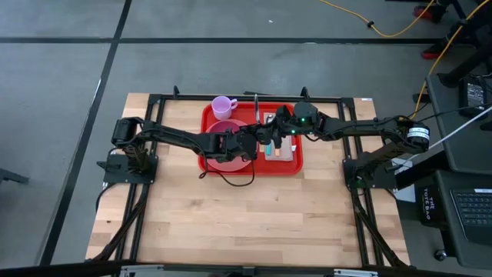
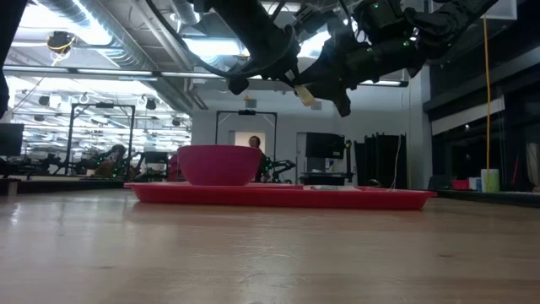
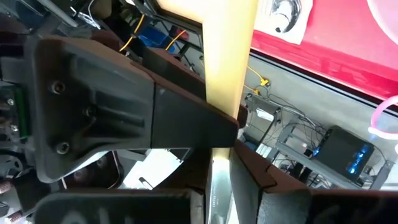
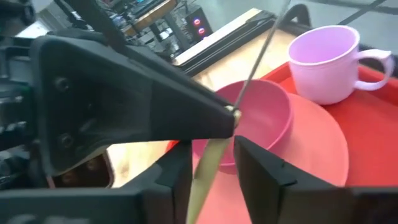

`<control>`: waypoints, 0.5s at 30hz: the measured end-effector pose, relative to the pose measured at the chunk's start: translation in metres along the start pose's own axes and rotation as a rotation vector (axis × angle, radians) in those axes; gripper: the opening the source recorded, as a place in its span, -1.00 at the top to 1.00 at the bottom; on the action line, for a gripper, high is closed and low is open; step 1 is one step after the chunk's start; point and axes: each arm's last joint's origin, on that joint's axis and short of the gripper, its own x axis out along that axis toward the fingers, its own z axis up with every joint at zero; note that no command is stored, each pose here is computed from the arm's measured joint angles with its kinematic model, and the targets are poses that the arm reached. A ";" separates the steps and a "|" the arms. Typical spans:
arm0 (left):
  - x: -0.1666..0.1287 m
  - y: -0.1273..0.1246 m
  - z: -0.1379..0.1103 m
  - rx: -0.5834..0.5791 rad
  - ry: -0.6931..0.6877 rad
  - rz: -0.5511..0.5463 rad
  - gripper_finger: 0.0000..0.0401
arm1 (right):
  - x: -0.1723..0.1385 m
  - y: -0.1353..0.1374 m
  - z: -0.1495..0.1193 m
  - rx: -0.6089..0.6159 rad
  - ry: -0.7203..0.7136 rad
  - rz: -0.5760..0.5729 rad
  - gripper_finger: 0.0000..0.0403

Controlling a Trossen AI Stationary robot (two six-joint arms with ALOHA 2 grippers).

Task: Set up tray
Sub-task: Put the yellow knife on the brown napkin to the right of the orange fork

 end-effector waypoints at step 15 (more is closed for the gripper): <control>0.001 -0.001 -0.001 -0.014 0.001 -0.003 0.84 | 0.000 0.001 -0.002 0.018 0.014 0.012 0.79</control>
